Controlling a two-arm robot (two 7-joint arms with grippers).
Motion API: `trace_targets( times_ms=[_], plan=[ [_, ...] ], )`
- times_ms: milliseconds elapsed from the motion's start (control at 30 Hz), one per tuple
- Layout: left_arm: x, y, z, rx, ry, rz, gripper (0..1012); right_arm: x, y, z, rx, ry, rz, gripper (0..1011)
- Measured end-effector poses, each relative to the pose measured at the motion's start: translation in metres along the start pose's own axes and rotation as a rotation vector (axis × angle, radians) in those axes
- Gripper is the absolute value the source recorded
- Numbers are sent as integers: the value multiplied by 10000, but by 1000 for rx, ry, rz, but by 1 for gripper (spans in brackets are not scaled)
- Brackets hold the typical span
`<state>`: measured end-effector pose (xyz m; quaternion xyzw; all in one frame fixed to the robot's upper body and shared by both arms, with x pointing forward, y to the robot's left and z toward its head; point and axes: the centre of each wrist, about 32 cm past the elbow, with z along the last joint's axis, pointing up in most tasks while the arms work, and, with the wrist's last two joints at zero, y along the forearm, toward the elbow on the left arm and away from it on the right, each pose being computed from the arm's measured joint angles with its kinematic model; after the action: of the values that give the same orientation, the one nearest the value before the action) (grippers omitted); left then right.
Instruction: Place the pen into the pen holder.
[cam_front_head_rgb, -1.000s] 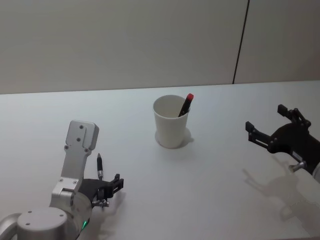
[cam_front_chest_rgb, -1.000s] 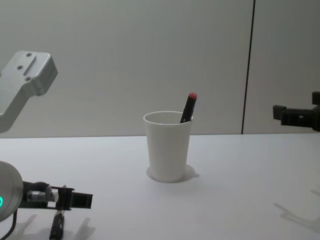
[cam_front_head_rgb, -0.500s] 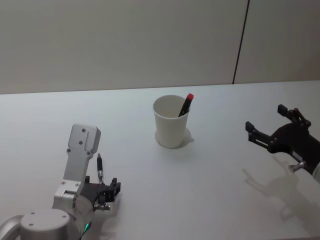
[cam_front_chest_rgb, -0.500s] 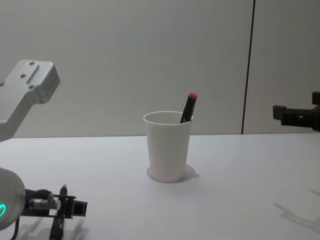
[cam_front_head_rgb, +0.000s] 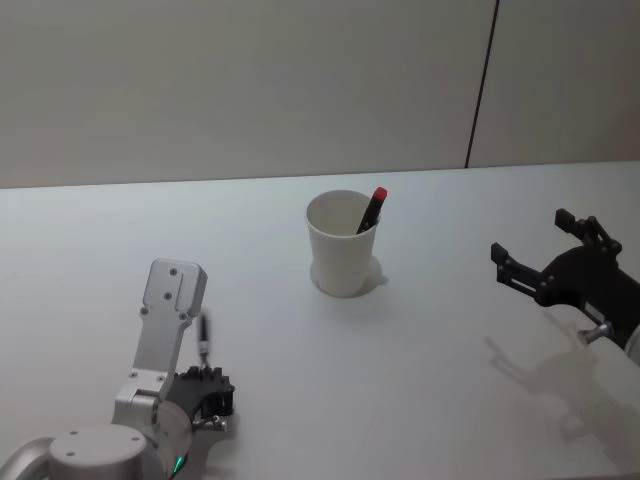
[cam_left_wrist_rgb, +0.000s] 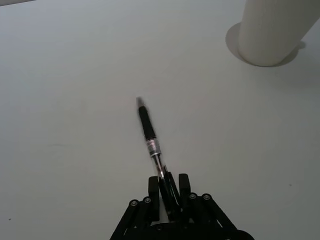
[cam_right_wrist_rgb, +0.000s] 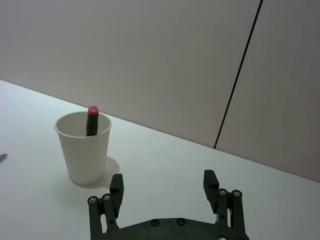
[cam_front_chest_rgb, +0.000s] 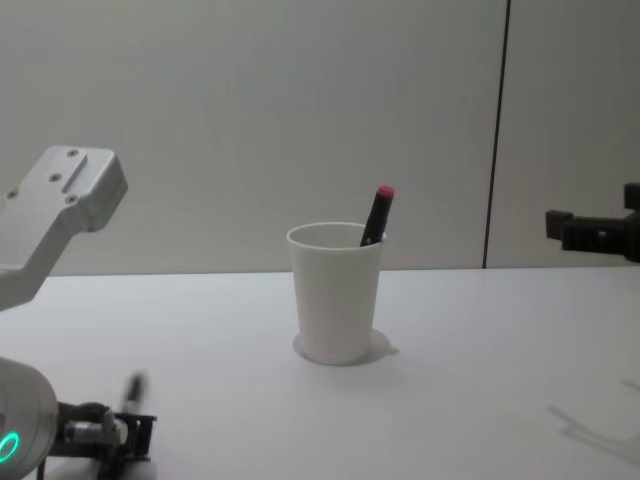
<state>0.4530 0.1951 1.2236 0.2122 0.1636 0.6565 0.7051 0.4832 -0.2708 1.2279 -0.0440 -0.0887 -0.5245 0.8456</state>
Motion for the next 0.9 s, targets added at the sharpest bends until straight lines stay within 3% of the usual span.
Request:
trace_targets(
  times_ms=[200, 633, 900],
  plan=[
    [-3, -9, -19, 3, 4, 2, 175, 0, 0, 0, 0, 0, 0, 1001],
    [4, -14, -46, 0, 13, 3, 175, 0, 0, 0, 0, 0, 0, 1001],
    [22, -24, -70, -27, 8, 7, 175, 0, 0, 0, 0, 0, 0, 1001]
  ],
)
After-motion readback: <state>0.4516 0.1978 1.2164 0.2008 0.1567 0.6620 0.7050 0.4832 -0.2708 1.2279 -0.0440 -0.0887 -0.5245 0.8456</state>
